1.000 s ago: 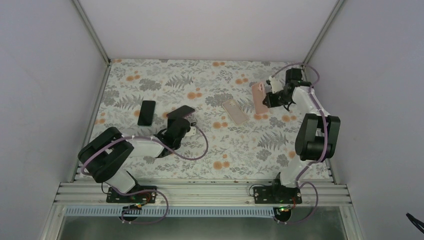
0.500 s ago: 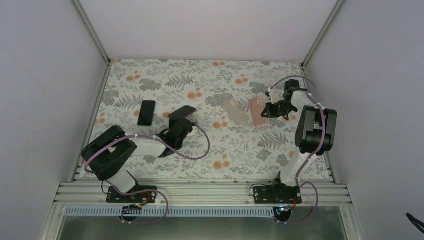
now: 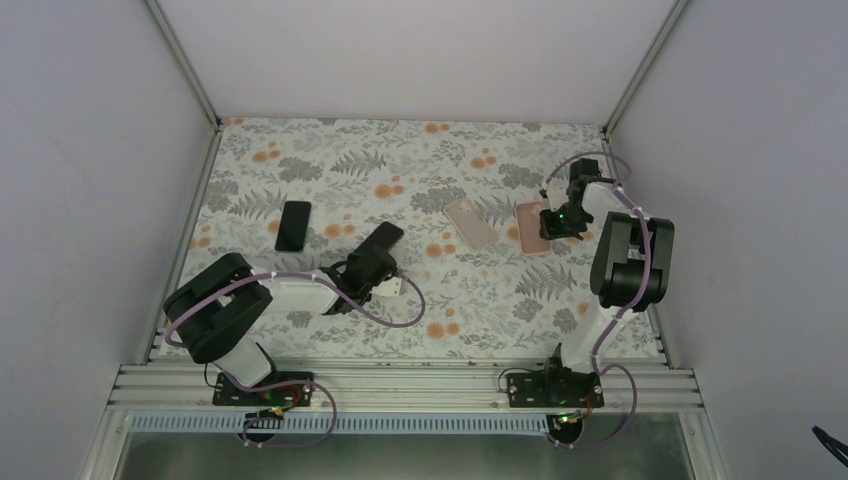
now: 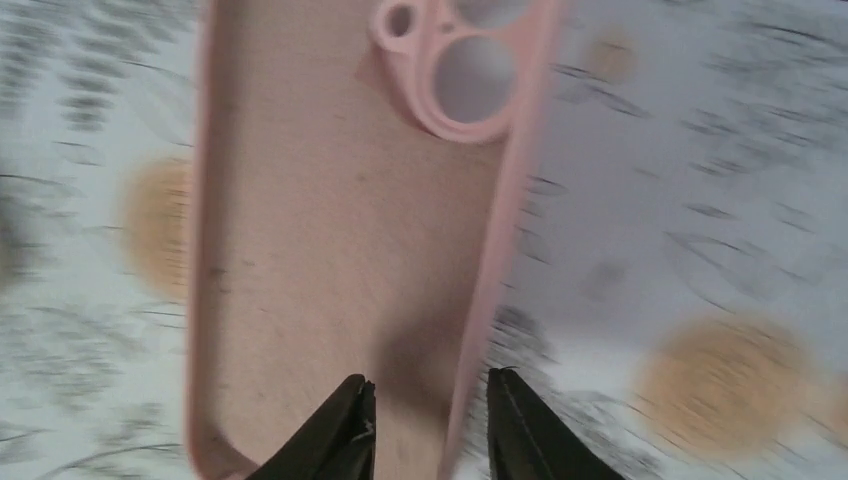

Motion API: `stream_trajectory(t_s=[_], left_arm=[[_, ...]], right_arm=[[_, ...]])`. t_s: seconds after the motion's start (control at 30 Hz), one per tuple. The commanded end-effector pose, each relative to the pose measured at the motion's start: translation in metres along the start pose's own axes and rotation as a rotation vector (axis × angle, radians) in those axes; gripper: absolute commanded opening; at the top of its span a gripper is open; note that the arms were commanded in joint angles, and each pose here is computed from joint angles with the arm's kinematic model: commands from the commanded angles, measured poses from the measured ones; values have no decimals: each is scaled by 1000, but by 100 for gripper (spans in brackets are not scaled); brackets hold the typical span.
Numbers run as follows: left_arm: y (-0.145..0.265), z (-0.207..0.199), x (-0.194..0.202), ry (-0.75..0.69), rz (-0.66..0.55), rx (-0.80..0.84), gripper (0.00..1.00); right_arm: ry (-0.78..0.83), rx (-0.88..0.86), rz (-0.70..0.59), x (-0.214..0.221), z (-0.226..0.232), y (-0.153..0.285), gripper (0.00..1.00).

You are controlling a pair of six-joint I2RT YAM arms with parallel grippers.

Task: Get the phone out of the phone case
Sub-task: Place the phone case at the center of the board, then reset both arms

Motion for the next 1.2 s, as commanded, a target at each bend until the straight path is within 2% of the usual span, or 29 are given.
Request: stream_trajectory(t_s=[0.0,0.1,0.2,0.23,0.3,0.37,0.5,0.6,0.67,0.77,0.87,0.93,1.03,1.17], left_arm=[[9,-29,-4,-81,-29,207,33],[10,-40,-8,-97,-30,288,39],[21,-46,-18,-94,-73,405,51],[26,-47,-22,-89,-92,456,58],[38,-42,-33,-63,-140,546,81],[51,-28,-47,-17,-199,603,89],[94,23,-75,72,-387,672,100],[128,85,-84,201,-543,657,100],[149,137,-78,332,-673,634,100],[164,204,-51,512,-750,510,100],[165,249,-10,673,-764,300,100],[162,267,27,801,-714,139,100],[148,268,91,980,-635,5,100],[155,254,172,1160,-547,-193,100]], right_arm=[[28,325,5,2,-30,39,33],[37,459,13,2,-35,68,44],[72,568,25,5,-32,101,70],[78,605,24,6,-32,114,76],[94,675,5,6,-30,140,86],[101,732,-58,1,-26,172,99],[112,759,-307,-17,-6,246,100],[117,685,-550,-29,19,299,100],[136,615,-689,-28,36,321,100],[147,506,-862,-22,57,335,100],[184,370,-983,-8,76,330,100],[225,281,-1044,2,88,321,100],[267,185,-1084,12,98,305,100],[328,99,-1085,23,106,280,100]])
Point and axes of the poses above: each gripper's point midway between its finger pads, its own y axis back along the fingers, its own z axis along the line the jaws close on, x = y × z, the point moved 7 cm from there along y, back along the fingers
